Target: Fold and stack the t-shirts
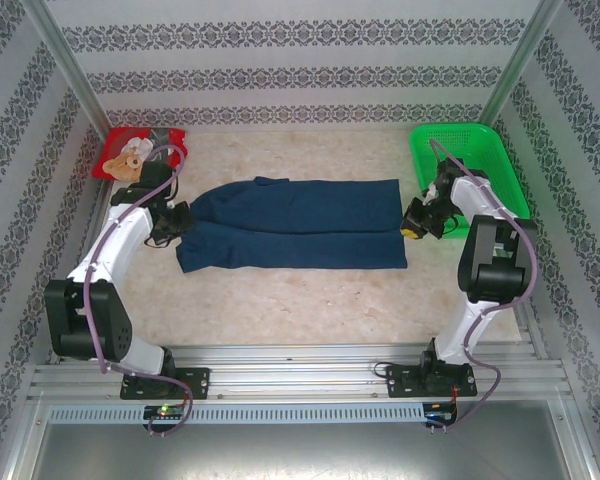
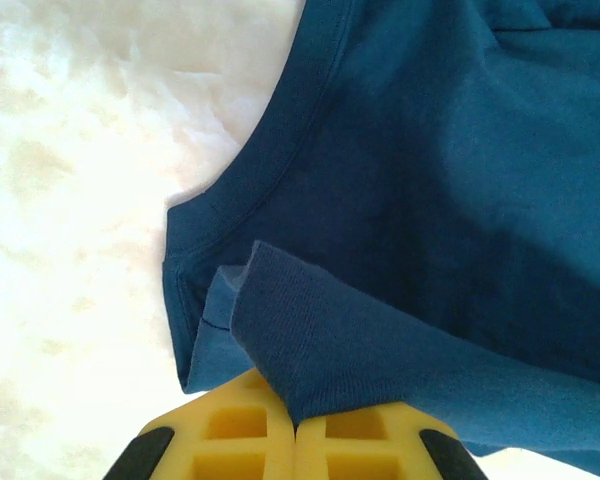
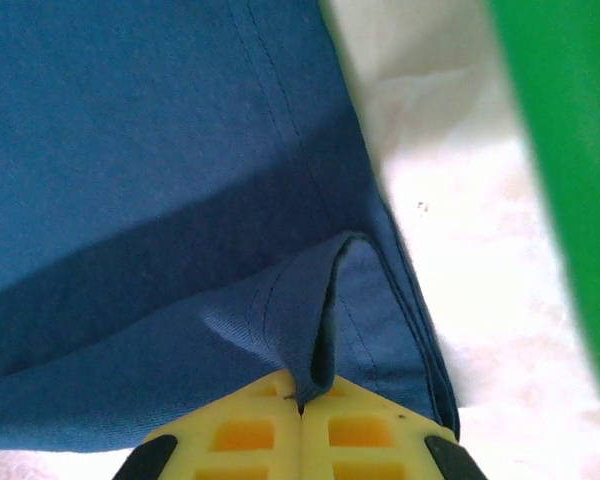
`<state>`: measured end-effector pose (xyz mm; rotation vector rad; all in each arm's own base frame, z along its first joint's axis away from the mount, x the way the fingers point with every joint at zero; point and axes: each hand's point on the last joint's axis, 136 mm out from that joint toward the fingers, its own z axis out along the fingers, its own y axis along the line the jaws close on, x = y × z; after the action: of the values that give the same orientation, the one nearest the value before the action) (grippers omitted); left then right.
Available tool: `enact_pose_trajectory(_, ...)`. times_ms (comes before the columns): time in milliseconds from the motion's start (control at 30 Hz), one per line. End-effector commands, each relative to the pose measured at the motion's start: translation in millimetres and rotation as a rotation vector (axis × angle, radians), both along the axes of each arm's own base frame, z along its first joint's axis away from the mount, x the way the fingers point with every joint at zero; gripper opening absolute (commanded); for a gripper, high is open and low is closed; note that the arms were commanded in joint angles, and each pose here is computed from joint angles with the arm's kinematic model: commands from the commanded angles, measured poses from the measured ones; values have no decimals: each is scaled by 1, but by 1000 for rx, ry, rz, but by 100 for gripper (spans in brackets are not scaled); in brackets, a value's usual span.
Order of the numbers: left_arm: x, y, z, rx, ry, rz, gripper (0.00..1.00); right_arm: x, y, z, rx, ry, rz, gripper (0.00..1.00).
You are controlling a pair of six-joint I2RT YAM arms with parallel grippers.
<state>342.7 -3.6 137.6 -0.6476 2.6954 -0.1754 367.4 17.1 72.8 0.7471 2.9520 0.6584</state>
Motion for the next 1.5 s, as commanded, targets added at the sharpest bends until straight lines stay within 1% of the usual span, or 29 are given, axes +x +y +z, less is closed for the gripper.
enact_pose_trajectory(0, 11, 6, -3, 14, -24, -7, 0, 9, -1, -4, -36, 0, 22, 4)
enact_pose_trajectory(233, 23, 5, -16, 6, -6, -20, 0, 15, -5, -13, -62, 28, 24, 5)
enact_pose_trajectory(300, 25, 4, -20, 0, -5, -19, 0, 16, -6, -14, -73, 31, 27, 7)
enact_pose_trajectory(333, 27, 3, -20, -2, -9, -19, 0, 16, -6, -14, -77, 30, 28, 9)
enact_pose_trajectory(367, 28, 3, -22, -5, -7, -16, 0, 17, -6, -14, -80, 28, 28, 14)
enact_pose_trajectory(433, 30, 3, -25, -6, -5, -9, 5, 20, -5, -12, -83, 20, 30, 21)
enact_pose_trajectory(467, 32, 3, -25, -10, -12, -3, 12, 22, -5, -10, -80, 13, 28, 27)
enact_pose_trajectory(500, 35, 2, -23, -18, -28, 0, 24, 26, -5, -4, -77, -10, 26, 33)
enact_pose_trajectory(600, 45, -2, -5, -55, -95, 21, 49, 36, -5, 23, -85, -99, 27, 40)
enact_pose_trajectory(700, 46, -3, 17, -91, -138, 47, 61, 34, -4, 60, -106, -190, 43, 49)
enact_pose_trajectory(733, 43, -3, 22, -102, -146, 58, 63, 29, -4, 69, -109, -206, 50, 50)
enact_pose_trajectory(767, 37, -3, 26, -124, -147, 73, 72, 22, -3, 79, -112, -218, 57, 51)
enact_pose_trajectory(800, 30, -2, 27, -148, -145, 89, 76, 13, -1, 86, -112, -224, 62, 52)
enact_pose_trajectory(833, 23, -2, 27, -167, -142, 102, 79, 3, 1, 90, -106, -225, 65, 52)
enact_pose_trajectory(967, -21, 0, 4, -225, -79, 172, 80, -42, 18, 88, -32, -207, 52, 54)
enact_pose_trajectory(1033, -38, -1, -13, -262, -55, 209, 79, -62, 24, 74, -2, -178, 38, 54)
enact_pose_trajectory(1100, -47, -4, -28, -309, -47, 243, 78, -76, 30, 54, 28, -153, 19, 54)
enact_pose_trajectory(1167, -49, -6, -41, -330, -43, 265, 77, -79, 34, 40, 59, -136, 10, 54)
enact_pose_trajectory(1300, -38, -6, -62, -373, -36, 298, 73, -66, 35, 18, 78, -137, -1, 53)
enact_pose_trajectory(1467, -25, 4, -80, -344, -48, 335, 69, -54, 34, -3, 84, -114, -10, 51)
